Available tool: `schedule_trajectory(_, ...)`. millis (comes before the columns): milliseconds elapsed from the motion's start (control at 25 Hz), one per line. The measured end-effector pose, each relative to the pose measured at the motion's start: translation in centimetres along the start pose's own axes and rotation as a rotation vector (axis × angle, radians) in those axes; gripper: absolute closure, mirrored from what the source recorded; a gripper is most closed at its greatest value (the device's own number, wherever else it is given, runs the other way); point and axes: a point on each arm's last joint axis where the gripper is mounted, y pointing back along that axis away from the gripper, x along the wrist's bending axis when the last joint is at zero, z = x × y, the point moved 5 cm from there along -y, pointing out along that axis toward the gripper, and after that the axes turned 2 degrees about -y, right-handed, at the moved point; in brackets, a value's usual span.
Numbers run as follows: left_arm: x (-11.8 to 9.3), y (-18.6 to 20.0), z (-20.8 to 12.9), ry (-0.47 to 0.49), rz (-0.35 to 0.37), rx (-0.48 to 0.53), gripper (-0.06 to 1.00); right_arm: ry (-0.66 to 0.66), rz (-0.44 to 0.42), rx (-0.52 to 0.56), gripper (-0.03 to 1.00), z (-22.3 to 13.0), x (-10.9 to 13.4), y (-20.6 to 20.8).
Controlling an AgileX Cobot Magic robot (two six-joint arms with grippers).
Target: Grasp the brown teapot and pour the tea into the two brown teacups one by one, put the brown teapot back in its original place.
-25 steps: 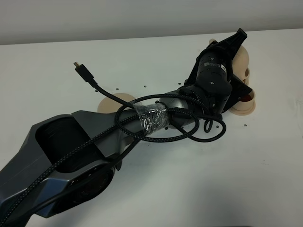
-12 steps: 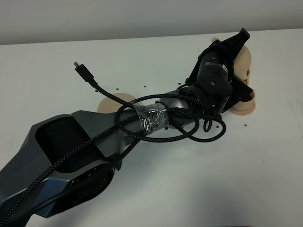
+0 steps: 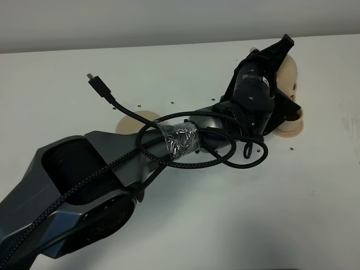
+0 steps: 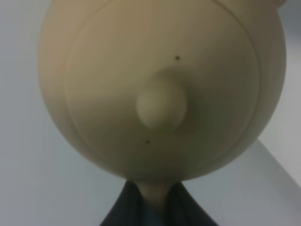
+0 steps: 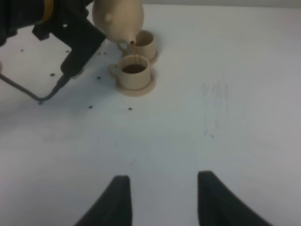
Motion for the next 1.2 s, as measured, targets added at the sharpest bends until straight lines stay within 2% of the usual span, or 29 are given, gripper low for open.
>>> schedule_trajectory(440, -1.8, 0.0, 0.3, 0.215, -0.126, -0.021, 0.81, 0.000, 0.000, 0.000, 0.64, 0.0, 0.0, 0.0)
schedule_trajectory(640, -2.8, 0.1, 0.2, 0.369, -0.198, 0.003, 0.81, 0.000, 0.000, 0.000, 0.64, 0.0, 0.0, 0.0)
schedule_trajectory(760, -2.5, 0.7, -0.5, 0.444, -0.221, 0.022, 0.81, 0.000, 0.000, 0.000, 0.64, 0.0, 0.0, 0.0)
schedule_trajectory(880, -1.3, 1.8, -1.5, 0.546, -0.236, 0.017, 0.81, 0.000, 0.000, 0.000, 0.64, 0.0, 0.0, 0.0)
schedule_trajectory(1000, -0.6, 3.2, -2.3, 0.684, -0.295, 0.014, 0.81, 0.000, 0.000, 0.000, 0.64, 0.0, 0.0, 0.0)
schedule_trajectory(1080, -0.8, 4.1, -2.3, 0.762, -0.363, 0.011, 0.81, 0.000, 0.000, 0.000, 0.64, 0.0, 0.0, 0.0)
schedule_trajectory(1200, -1.7, 5.1, -2.1, 0.815, -0.477, 0.011, 0.81, 0.000, 0.000, 0.000, 0.64, 0.0, 0.0, 0.0)
